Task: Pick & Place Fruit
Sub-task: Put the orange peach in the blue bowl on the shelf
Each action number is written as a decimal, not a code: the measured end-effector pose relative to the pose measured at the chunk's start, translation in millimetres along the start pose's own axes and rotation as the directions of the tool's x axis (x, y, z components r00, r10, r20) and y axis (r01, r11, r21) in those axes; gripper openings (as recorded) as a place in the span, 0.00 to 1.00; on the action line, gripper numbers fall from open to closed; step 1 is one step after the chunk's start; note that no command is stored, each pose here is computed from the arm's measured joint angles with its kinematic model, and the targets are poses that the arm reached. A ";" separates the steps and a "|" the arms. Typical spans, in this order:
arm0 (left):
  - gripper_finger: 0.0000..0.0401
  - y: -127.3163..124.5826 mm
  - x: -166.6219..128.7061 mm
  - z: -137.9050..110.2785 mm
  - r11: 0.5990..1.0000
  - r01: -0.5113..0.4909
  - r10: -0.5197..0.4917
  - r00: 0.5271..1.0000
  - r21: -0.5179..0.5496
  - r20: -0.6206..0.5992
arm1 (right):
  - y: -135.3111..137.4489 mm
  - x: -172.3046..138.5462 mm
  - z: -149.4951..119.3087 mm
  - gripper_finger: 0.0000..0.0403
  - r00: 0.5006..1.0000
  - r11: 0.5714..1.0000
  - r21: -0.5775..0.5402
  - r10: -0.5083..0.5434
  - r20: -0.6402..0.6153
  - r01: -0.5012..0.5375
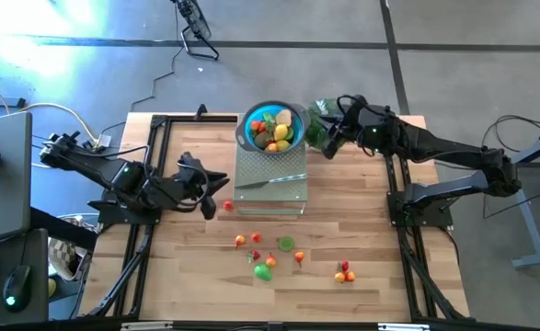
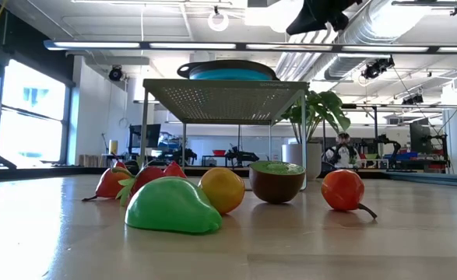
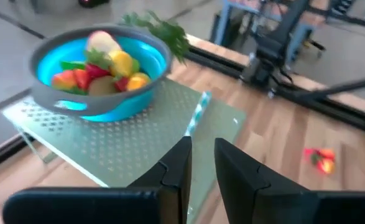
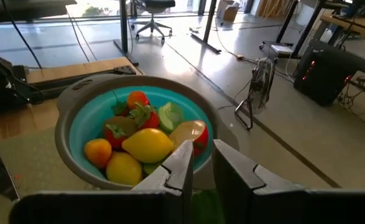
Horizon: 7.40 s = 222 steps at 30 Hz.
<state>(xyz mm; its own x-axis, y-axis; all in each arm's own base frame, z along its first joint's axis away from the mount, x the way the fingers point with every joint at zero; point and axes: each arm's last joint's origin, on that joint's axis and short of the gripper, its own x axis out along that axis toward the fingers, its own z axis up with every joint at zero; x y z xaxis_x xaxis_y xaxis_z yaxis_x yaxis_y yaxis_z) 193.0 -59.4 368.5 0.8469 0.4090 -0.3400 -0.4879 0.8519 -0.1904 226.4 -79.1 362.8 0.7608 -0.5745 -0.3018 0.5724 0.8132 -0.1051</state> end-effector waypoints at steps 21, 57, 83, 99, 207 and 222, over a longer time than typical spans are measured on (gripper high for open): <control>0.16 -4.6 6.6 -8.8 0.999 0.031 -0.028 0.996 0.037 -0.083 | 3.0 -0.5 -8.1 0.13 0.991 0.993 -0.047 0.107 -0.083 -0.111; 0.16 24.7 20.7 -103.4 0.987 0.162 -0.161 0.961 -0.014 -0.227 | 2.6 -1.1 -13.6 0.13 0.986 0.995 0.026 0.097 -0.138 -0.095; 0.22 76.0 30.6 -195.1 0.982 -0.098 0.035 0.935 -0.164 -0.352 | 2.6 -1.1 -13.6 0.13 0.986 0.995 0.027 0.097 -0.138 -0.095; 0.75 75.5 33.8 -200.5 0.999 -0.002 -0.011 0.948 -0.038 -0.317 | 2.6 -1.1 -13.5 0.13 0.986 0.995 0.028 0.097 -0.138 -0.094; 0.31 68.3 112.8 -238.9 0.997 -0.070 0.079 0.935 0.041 -0.345 | 2.6 -1.1 -13.5 0.13 0.986 0.995 0.028 0.097 -0.137 -0.094; 0.31 68.2 112.7 -239.0 0.997 -0.069 0.079 0.935 0.042 -0.347 | 2.6 -1.1 -13.5 0.13 0.986 0.995 0.025 0.098 -0.137 -0.095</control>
<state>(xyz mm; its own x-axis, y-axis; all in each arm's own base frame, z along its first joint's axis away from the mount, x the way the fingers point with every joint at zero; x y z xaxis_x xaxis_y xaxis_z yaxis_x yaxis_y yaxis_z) 204.5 -33.4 97.1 0.6793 0.3366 -0.6521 -0.5361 0.8344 -0.1279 223.0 -75.1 350.1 0.7640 -0.4743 -0.4375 0.5048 0.8616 -0.0525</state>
